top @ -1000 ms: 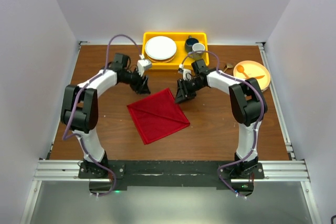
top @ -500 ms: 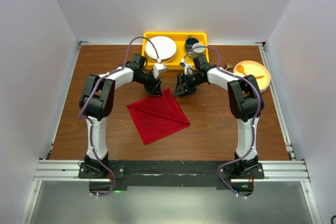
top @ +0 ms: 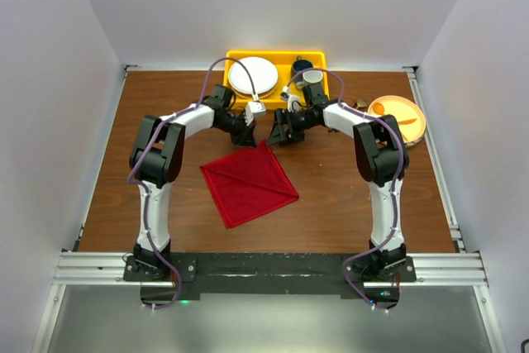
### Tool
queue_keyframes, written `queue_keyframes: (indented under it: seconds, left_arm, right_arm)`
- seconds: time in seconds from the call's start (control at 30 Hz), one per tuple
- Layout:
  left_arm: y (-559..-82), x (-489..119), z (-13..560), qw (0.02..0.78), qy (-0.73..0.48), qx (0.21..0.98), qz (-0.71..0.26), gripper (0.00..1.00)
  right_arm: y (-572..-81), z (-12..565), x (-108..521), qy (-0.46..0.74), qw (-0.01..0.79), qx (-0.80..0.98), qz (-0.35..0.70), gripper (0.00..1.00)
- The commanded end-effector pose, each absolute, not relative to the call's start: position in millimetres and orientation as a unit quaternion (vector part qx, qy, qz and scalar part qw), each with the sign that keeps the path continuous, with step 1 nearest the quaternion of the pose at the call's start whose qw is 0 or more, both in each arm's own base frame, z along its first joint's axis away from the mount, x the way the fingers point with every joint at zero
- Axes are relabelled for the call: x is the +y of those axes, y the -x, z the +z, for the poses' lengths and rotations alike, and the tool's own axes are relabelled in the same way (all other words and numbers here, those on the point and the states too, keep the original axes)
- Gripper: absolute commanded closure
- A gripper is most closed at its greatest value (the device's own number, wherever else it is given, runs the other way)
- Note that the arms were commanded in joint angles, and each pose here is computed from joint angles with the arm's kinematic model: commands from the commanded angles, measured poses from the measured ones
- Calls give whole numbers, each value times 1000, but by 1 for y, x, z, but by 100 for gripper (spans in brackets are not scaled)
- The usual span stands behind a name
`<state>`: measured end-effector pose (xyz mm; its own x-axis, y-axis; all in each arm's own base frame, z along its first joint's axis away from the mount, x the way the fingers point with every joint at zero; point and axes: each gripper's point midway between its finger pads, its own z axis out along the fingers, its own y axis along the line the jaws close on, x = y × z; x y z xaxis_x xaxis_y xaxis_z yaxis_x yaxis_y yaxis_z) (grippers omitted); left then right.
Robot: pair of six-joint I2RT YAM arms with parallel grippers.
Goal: Fold the napkin into a case and place the utensils inside
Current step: Pick up the upper triangle-folded napkin from the center of the board.
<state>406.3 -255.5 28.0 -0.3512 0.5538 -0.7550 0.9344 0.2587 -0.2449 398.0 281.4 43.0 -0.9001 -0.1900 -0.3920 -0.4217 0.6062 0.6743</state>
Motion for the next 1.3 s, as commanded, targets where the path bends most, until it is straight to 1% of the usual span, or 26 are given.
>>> queue_keyframes:
  seconds: [0.0,0.03,0.07,0.3,0.43,0.57,0.6,0.7,0.8,0.87,0.93,1.0,1.1,1.13,1.17,1.2,1.27]
  left_arm:
    - [-406,-265,43,292,-531,712,-355,96]
    - [-406,-265,45,295,-532,710,-355,99]
    - [-406,-265,44,300,-532,709,-352,100]
    - [-403,-268,68,338,-546,685,-343,100]
    - [-399,-273,74,344,-557,673,-344,100]
    - [-395,-277,78,346,-567,665,-342,100]
    - [-394,-277,78,346,-572,661,-340,100]
    - [-391,-278,78,344,-577,658,-340,100]
    - [-391,-279,78,344,-579,657,-339,100]
    - [-391,-279,77,344,-580,656,-338,100]
    - [-391,-279,76,344,-580,656,-339,100]
    - [-392,-279,76,345,-580,656,-337,100]
    - [-391,-279,74,343,-582,656,-337,100]
    - [-391,-278,74,344,-582,656,-336,100]
    - [-391,-278,74,343,-582,656,-336,100]
    - [-391,-277,74,342,-580,658,-336,100]
    - [-390,-274,79,341,-576,662,-336,82]
  right_arm:
    - [-412,35,285,186,157,878,412,21]
    - [-413,32,285,186,157,877,413,20]
    - [-413,32,287,189,158,876,416,19]
    - [-404,28,291,196,148,864,439,17]
    - [-399,27,295,200,142,858,451,20]
    - [-394,23,300,200,127,854,463,30]
    - [-393,21,301,198,123,854,465,35]
    - [-391,22,303,201,119,850,473,39]
    - [-386,24,305,203,112,844,483,40]
    - [-384,25,306,205,109,842,486,44]
    - [-382,25,308,208,108,840,489,50]
    - [-380,26,309,209,104,838,493,53]
    - [-379,27,310,213,104,836,495,59]
    - [-379,29,311,215,107,835,495,63]
    - [-379,31,312,214,106,835,496,78]
    - [-380,33,313,213,108,834,498,84]
    - [-379,43,315,214,114,830,503,100]
